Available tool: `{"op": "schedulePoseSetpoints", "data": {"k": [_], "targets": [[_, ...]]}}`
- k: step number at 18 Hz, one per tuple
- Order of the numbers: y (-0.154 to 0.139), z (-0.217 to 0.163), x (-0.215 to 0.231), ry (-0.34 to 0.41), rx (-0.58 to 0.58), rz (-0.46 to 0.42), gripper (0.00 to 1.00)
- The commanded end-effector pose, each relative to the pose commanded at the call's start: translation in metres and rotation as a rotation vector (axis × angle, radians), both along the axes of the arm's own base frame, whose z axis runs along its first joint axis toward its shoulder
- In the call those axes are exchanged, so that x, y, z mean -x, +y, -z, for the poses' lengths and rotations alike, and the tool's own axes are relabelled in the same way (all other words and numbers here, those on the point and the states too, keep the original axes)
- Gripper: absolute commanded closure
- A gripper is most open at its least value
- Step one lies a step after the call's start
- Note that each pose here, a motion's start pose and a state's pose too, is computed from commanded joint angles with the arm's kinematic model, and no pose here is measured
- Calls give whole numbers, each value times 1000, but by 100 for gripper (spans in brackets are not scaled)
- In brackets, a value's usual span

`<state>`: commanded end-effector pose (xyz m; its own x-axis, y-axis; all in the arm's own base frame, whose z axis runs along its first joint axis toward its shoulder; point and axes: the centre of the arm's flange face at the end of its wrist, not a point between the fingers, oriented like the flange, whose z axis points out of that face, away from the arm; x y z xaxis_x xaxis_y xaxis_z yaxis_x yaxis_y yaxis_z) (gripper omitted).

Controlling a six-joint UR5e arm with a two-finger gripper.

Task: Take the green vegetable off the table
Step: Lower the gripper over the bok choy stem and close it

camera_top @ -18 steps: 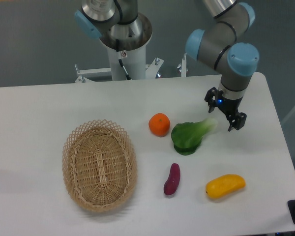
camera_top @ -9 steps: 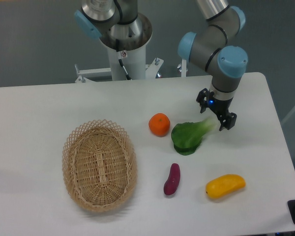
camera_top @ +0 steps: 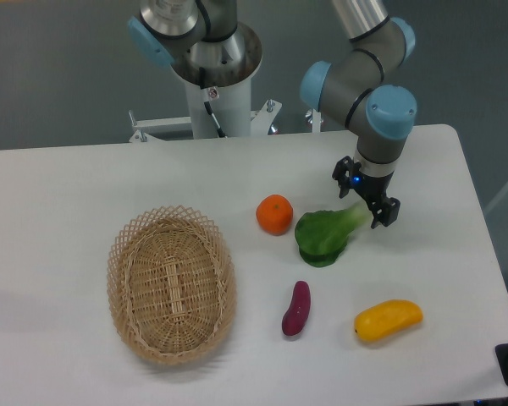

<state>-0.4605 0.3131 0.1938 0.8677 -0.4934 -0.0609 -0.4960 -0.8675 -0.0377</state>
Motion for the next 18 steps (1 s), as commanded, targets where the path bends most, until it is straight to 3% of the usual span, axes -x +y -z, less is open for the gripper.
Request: {"op": "schedulePoseSetpoints", "data": {"k": [6,7,9,14,18], "targets": [[3,4,-2,9,-2,9,1],[4,4,-2,14,-3,11,8],[3,2,-1,17,-4,15,33],[3,-1,0,25,-6,20,65],[4,-7,4,36,-10,20,66]]}}
